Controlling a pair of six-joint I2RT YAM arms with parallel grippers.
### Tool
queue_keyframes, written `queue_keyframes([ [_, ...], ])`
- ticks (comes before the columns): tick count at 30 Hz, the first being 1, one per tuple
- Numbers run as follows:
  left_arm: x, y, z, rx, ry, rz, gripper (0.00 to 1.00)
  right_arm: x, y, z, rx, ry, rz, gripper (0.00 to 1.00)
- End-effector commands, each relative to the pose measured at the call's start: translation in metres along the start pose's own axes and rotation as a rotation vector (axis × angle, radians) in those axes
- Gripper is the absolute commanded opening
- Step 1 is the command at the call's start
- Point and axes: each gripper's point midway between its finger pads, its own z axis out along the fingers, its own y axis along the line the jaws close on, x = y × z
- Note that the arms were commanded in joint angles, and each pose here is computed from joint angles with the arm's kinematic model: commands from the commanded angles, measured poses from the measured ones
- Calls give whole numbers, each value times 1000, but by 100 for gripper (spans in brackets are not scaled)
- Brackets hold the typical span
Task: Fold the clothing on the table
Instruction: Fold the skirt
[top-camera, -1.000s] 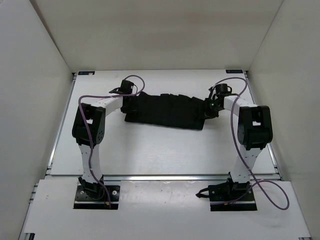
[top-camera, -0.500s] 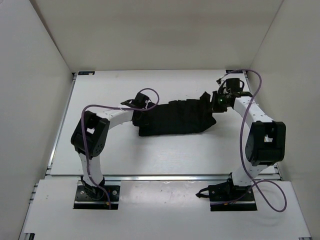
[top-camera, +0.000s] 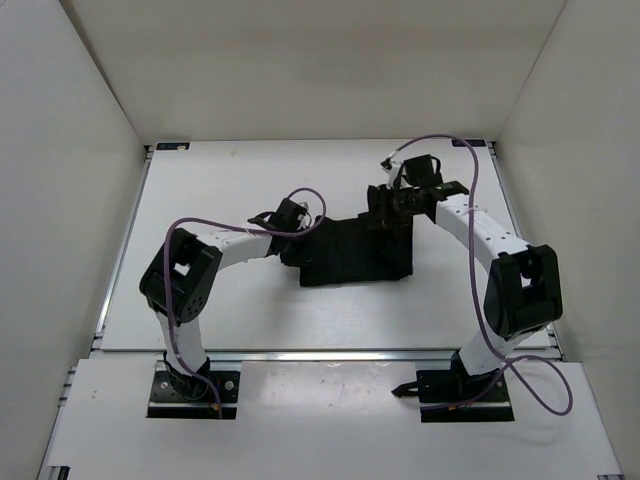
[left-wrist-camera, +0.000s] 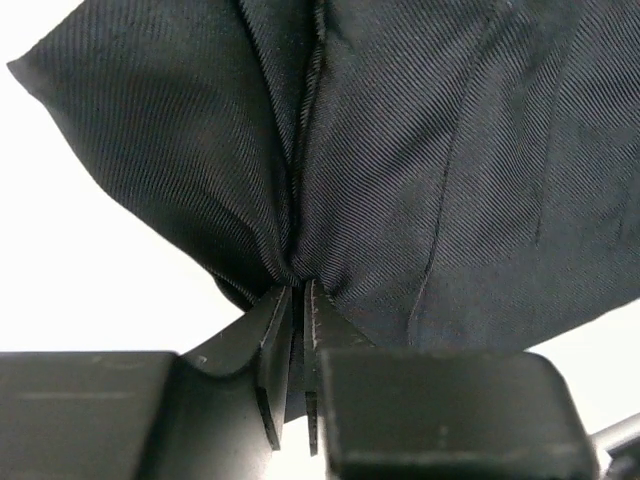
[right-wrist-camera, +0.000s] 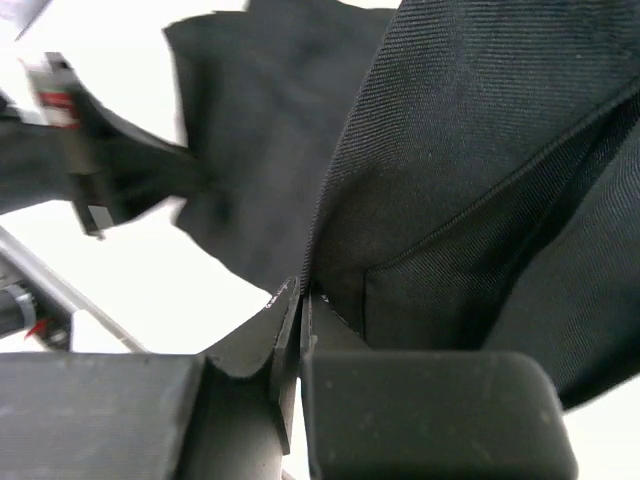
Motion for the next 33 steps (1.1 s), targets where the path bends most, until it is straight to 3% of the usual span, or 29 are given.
queue_keyframes([
  [1, 36, -15, 13, 80, 111, -17, 22, -29, 49, 3, -130, -56, -15, 0],
  [10, 26, -54, 21, 216, 111, -30, 23, -28, 111, 31, -270, -8, -62, 1],
  [16, 25, -42, 23, 229, 108, -57, 24, -4, 118, 46, -273, 58, -62, 0],
  [21, 23, -27, 21, 222, 96, -90, 24, 24, 97, 64, -215, 149, -21, 0],
  [22, 23, -24, 21, 221, 96, -95, 27, 31, 93, 65, -191, 171, -15, 7],
  [23, 21, -21, 19, 221, 92, -106, 29, 33, 85, 66, -167, 188, 3, 25],
  [26, 10, -14, 8, 227, 59, -119, 38, 36, 77, 65, -140, 208, 8, 59],
  [29, -6, -8, -6, 223, 9, -126, 54, 26, 78, 54, -155, 160, 16, 80],
  [33, -43, -4, -35, 244, -88, -143, 60, -21, 75, 23, -175, 2, 31, 83],
])
